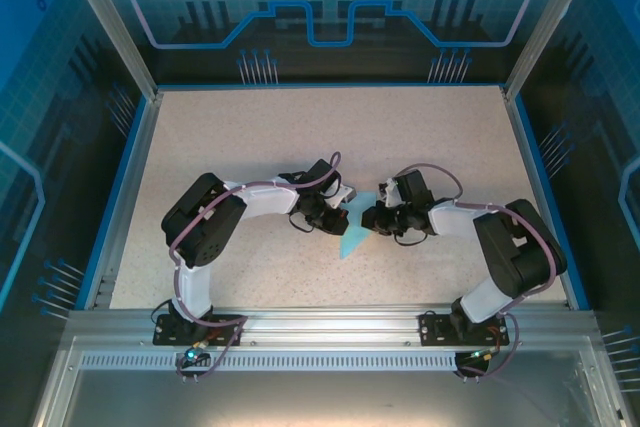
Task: Fold a paper plane with a square sheet of paper (pick it up from the middle)
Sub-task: Third fold the triangle at the center of the table.
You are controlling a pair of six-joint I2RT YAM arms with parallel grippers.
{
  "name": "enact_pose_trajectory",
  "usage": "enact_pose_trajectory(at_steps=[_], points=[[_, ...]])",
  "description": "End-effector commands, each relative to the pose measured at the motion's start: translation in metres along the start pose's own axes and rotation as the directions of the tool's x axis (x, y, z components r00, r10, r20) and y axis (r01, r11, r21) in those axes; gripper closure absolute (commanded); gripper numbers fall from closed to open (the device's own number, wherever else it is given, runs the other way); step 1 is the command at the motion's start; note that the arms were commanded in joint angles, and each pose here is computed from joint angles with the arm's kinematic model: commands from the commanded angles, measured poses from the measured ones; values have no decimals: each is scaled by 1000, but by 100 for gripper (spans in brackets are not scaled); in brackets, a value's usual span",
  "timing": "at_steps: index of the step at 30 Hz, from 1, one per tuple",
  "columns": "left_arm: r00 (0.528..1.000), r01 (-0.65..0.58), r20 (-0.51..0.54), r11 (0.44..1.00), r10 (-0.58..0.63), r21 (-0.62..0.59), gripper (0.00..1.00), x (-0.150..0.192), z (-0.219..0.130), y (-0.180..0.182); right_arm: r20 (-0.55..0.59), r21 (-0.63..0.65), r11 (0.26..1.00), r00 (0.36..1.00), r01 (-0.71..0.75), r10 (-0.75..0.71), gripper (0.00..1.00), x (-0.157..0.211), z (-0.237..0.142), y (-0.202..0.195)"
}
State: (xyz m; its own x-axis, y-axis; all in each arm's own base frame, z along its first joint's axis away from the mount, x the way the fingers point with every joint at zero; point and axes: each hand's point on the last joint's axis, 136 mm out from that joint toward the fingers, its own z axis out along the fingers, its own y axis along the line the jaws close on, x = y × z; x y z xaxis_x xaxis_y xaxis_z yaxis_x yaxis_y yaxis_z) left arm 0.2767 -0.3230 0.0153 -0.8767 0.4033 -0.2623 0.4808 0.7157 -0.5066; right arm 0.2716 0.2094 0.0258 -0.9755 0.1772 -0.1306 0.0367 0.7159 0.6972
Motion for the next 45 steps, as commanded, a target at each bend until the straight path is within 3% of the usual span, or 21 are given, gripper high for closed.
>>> enact_pose_trajectory(at_steps=[1,6,15,28,32,36,38,39,42,45], points=[[999,18,-34,999,-19,-42,94,10,-1,10,-18,49,999,1000,-17,18,86,2,5,-20],[999,19,-35,999,-20,-42,94,11,-1,10,-40,56,997,997,-61,63,87,8,14,-38],[999,20,-38,999,-22,-45,94,13,-2,10,26,15,1000,999,18,-18,85,-15,-18,-2],[999,20,-33,999,-21,-43,93,13,-3,9,-24,103,994,999,-42,45,86,-5,2,-44],[1000,23,-17,999,-24,-36,89,11,-8,5,-16,47,999,1000,-20,21,84,-7,-7,-25],[999,33,39,999,-32,-18,74,0,-25,-7,16,60,997,999,39,-40,82,-15,-29,-9],[997,28,76,1000,-28,-7,72,-6,-38,-15,27,69,996,998,51,-53,81,-16,-36,-7],[994,29,102,1000,-28,-8,66,-11,-45,-18,33,73,996,998,53,-56,80,-17,-39,-7],[986,47,159,998,-41,-38,60,-19,-64,-21,41,90,995,998,52,-56,76,-14,-45,-11],[983,66,174,998,-63,-7,63,-18,-73,-29,44,101,993,997,55,-60,73,-11,-48,-14]])
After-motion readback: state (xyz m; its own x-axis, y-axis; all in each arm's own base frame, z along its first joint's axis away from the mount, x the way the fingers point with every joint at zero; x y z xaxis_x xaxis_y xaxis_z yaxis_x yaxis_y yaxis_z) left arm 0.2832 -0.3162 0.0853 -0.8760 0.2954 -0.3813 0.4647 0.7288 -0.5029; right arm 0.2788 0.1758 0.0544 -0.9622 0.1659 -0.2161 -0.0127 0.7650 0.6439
